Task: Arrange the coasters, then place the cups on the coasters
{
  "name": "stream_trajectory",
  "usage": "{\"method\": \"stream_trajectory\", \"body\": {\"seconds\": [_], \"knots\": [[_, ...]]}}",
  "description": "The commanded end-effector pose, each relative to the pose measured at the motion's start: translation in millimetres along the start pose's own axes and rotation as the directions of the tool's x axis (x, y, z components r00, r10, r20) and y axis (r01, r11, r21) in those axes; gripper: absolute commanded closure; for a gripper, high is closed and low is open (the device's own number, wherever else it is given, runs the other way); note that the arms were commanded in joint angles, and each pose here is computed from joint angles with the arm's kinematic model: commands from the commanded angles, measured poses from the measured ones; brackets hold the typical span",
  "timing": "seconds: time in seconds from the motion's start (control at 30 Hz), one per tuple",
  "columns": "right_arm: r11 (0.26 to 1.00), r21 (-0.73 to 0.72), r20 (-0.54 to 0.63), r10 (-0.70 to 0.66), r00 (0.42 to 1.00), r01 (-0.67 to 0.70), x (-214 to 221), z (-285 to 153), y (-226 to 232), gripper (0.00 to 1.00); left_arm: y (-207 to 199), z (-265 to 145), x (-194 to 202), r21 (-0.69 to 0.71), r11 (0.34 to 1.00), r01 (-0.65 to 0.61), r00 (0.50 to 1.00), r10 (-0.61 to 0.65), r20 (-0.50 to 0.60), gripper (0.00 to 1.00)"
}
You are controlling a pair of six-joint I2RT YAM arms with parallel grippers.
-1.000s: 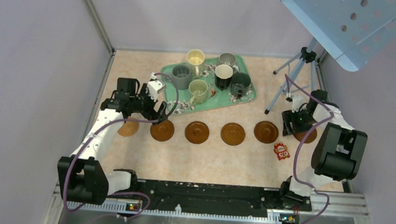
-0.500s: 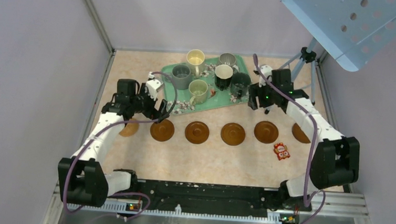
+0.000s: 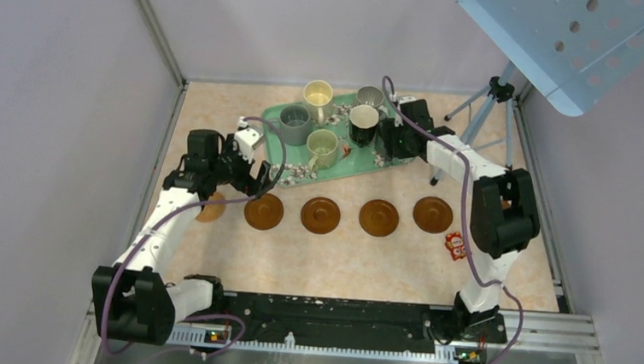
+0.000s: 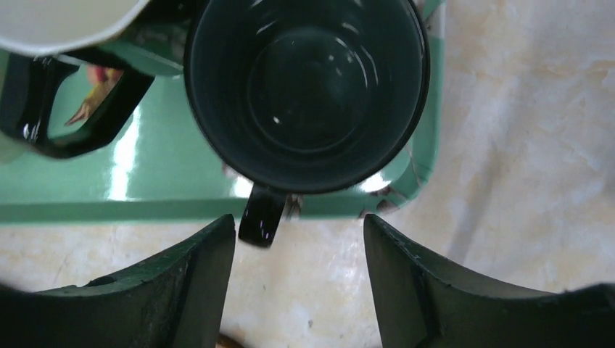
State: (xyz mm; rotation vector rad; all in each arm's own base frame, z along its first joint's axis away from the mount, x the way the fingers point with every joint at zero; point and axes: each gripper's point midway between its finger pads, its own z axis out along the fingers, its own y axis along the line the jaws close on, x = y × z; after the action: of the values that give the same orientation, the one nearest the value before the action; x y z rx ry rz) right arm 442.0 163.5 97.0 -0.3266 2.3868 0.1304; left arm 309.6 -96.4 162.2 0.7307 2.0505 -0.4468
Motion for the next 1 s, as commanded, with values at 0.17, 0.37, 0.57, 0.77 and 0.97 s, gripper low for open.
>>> {"method": "stream_trajectory", "body": {"seconds": [0.17, 0.37, 0.57, 0.77, 0.97], "knots": [[0.994, 0.112, 0.049, 0.007, 0.999, -0.012, -31, 20, -13, 0.5, 4, -4, -8, -0.034, 0.999, -0.016, 0.999, 0.017, 0.034, 0.01], [0.999, 0.038, 0.009, -0.036, 0.999, 0.035, -28, 22, -14, 0.53, 2, -2, -7, -0.021, 1.0, -0.016, 0.999, 0.017, 0.033, 0.01], [0.994, -0.041, -0.088, -0.1, 0.991, 0.097, -18, 38, -8, 0.53, 3, -1, -6, -0.021, 1.0, -0.014, 0.999, 0.015, 0.031, 0.01], [0.996, -0.062, -0.082, -0.069, 0.994, 0.064, -24, 42, -10, 0.55, -1, -2, -6, -0.006, 1.0, -0.011, 1.0, 0.011, 0.029, 0.01], [0.996, -0.045, -0.062, -0.074, 0.995, 0.072, -28, 44, -14, 0.63, -1, -1, -6, -0.003, 1.0, -0.011, 0.999, 0.011, 0.03, 0.01]]}}
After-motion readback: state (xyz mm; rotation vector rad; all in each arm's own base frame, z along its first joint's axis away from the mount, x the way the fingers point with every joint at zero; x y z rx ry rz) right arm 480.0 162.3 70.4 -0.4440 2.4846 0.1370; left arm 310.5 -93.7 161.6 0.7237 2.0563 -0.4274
